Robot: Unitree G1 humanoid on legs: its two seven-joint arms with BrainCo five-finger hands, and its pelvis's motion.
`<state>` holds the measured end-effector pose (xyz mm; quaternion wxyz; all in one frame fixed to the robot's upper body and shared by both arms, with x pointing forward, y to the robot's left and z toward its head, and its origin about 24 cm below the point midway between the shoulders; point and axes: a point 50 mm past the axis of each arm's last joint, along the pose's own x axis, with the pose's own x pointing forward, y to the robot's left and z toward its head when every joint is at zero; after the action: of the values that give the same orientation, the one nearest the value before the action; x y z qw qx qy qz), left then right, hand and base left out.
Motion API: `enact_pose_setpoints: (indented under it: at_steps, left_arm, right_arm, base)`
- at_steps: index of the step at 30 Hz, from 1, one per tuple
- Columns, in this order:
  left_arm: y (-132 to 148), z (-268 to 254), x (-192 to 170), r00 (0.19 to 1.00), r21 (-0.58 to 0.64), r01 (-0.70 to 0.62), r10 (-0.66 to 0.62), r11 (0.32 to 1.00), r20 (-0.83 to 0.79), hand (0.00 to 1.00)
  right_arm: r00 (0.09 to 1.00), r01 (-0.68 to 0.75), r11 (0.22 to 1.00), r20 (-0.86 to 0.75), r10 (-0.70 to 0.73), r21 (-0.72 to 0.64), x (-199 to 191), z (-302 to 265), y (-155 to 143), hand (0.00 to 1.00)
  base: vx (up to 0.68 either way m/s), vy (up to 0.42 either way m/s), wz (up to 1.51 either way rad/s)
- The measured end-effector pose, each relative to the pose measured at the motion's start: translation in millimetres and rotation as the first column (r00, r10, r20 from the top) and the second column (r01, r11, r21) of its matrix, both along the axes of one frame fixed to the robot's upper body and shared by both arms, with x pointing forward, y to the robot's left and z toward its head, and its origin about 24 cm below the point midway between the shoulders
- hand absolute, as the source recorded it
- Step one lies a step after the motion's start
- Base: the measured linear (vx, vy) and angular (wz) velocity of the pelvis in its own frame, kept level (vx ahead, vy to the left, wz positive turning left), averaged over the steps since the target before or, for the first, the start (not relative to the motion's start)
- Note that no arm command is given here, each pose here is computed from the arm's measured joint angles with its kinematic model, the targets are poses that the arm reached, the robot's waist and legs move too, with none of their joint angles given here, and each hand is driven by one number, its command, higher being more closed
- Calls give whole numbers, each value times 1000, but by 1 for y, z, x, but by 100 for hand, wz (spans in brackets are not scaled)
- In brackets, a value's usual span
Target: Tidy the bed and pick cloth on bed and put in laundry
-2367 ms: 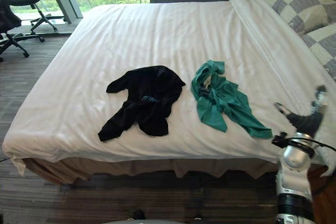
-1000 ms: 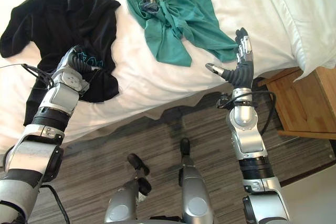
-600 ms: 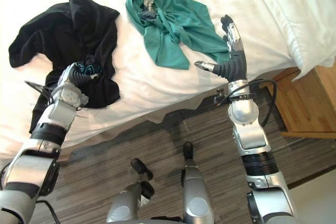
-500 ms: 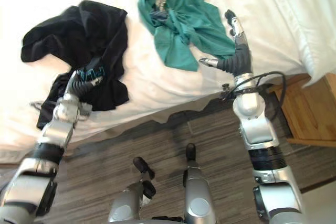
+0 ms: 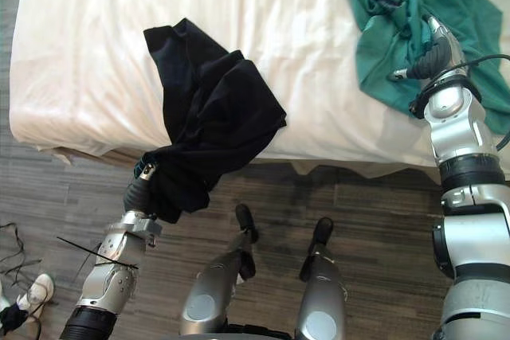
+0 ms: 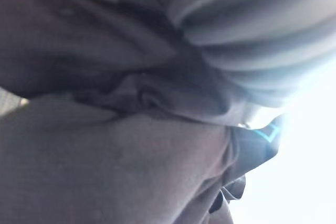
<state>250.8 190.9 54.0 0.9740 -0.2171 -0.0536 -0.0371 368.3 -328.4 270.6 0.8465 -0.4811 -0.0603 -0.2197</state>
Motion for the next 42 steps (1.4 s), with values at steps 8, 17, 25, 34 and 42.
enact_pose_setpoints:
  at_steps: [8, 17, 25, 34, 42]
  left_arm:
    - [2, 26, 15, 994, -28, 71, -68, 997, 89, 100]
    - [7, 25, -2, 994, -59, 70, -64, 996, 89, 100]
    - [-4, 6, -37, 999, -117, 42, -38, 992, 30, 100]
    - [-30, -30, -44, 993, -150, 18, -35, 988, -111, 100]
    - [-34, -97, -73, 899, -70, -120, 78, 990, -432, 100]
  right_arm:
    - [992, 117, 991, -45, -114, 66, -14, 30, -38, 100]
    - [997, 8, 900, 61, -39, 437, -21, -4, -55, 100]
    - [934, -356, 501, 319, 162, 788, -33, -142, 13, 100]
    - [950, -221, 105, 189, 247, 970, -149, -287, 120, 100]
    - [907, -125, 63, 88, 412, 990, -192, -309, 181, 100]
  base:
    - [-2, -6, 6]
    - [38, -42, 0]
    - [60, -75, -21]
    - [85, -28, 26]
    - [71, -102, 153]
